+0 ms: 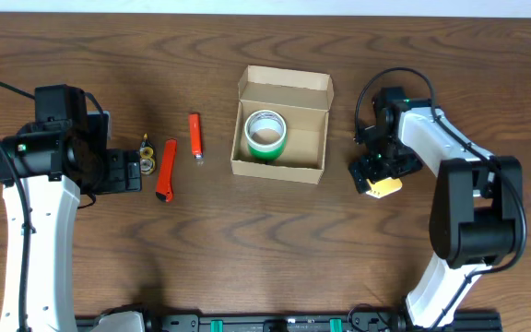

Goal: Pack container
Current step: 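Grasp yellow notepad edge with right gripper and lift it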

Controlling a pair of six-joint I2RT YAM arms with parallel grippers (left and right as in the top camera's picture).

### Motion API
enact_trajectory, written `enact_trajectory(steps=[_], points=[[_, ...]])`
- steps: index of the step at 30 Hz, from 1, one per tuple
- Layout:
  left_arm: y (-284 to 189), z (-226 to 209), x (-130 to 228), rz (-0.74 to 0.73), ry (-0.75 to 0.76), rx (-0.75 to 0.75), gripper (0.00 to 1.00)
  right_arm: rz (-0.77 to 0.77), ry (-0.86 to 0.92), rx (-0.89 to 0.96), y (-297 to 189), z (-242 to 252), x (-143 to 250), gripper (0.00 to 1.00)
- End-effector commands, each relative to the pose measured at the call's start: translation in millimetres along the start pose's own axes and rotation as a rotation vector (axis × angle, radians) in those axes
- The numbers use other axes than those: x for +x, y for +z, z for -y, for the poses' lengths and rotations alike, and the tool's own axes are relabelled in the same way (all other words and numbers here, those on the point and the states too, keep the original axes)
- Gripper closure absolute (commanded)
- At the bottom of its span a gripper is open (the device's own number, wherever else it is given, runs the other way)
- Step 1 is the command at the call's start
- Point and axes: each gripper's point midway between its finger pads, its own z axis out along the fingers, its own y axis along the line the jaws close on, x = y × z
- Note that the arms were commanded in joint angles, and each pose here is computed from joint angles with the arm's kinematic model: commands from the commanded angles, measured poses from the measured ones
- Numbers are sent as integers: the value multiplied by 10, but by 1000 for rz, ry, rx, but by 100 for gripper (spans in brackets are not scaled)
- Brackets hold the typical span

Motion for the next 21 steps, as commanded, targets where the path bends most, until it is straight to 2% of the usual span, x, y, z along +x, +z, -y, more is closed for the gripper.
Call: enact_trajectory(steps=[1,7,10,13,14,21], points=[[-29,-19,-40,9,-18,-2,5,-34,-4,-3,113,-51,21,5],[-29,-19,-40,9,-18,-2,5,2,27,7,122,-46,-78,33],[-29,-19,-40,9,-18,-2,5,5,38,7,113,-44,-87,63],[-29,-19,-40,9,-18,-2,5,15,47,2,86,-47,-121,82],[-29,-19,-41,9,-18,-2,5,24,53,-6,62,-58,-142,84],[-29,-19,-40,9,-18,-2,5,97,60,-41,-148,-96,-300,81]])
